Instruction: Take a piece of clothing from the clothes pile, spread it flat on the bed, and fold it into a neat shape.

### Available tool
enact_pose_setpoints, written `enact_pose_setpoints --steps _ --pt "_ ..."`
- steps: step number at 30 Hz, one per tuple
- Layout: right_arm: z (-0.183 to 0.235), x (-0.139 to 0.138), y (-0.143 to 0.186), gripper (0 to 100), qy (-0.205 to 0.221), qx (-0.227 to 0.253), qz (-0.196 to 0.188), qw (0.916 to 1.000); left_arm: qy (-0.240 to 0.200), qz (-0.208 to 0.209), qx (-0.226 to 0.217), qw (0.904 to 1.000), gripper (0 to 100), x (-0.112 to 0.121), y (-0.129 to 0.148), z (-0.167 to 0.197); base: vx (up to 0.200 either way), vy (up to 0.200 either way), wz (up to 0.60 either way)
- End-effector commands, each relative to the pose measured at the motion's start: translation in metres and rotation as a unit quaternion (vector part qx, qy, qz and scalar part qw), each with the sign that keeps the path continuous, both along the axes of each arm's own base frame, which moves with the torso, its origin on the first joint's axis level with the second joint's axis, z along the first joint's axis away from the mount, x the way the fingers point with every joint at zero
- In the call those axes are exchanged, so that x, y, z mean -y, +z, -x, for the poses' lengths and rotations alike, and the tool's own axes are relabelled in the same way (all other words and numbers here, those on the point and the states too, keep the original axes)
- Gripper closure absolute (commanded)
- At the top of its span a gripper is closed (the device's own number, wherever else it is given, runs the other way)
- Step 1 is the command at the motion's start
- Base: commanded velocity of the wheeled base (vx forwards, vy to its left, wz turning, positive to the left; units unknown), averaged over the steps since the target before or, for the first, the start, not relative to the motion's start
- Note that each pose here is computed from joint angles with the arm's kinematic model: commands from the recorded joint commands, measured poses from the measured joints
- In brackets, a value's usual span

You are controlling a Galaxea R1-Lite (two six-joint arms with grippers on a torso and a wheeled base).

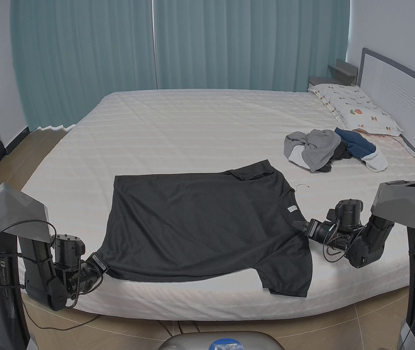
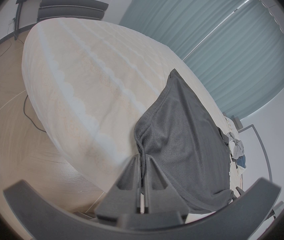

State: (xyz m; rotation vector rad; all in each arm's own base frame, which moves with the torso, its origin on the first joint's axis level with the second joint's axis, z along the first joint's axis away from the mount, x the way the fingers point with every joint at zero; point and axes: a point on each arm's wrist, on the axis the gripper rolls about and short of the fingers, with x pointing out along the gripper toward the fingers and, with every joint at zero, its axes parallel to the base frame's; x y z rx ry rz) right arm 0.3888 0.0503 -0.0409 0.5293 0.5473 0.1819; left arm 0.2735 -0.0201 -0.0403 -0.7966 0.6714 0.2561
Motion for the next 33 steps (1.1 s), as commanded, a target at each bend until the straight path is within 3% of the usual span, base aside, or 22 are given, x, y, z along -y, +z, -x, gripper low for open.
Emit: enact_pose_setpoints --steps 1,7,11,19,33 --pt "0.009 0.012 0.021 0 -0.002 0.012 0.004 0.9999 0.001 0.0 -0.001 1.0 100 0.0 -0.001 0.0 0.0 0.0 0.0" --pt "0.032 0.019 0.037 0 0.015 0.002 -0.004 0.9999 0.0 -0.001 -0.001 1.0 100 0.0 -0.001 0.0 0.0 0.0 0.0" --pt "0.06 0.019 0.028 0 0.076 -0.036 -0.009 0.9965 0.0 -0.001 -0.002 1.0 100 0.0 -0.001 0.0 0.0 0.0 0.0" --pt "0.079 0.016 0.009 0 0.136 -0.071 0.001 0.9881 0.0 -0.001 -0.002 1.0 100 0.0 -0.001 0.0 0.0 0.0 0.0" --pt "0.082 0.005 -0.006 0 0.163 -0.088 0.002 0.9827 0.0 -0.001 -0.002 1.0 100 0.0 -0.001 0.0 0.0 0.0 0.0"
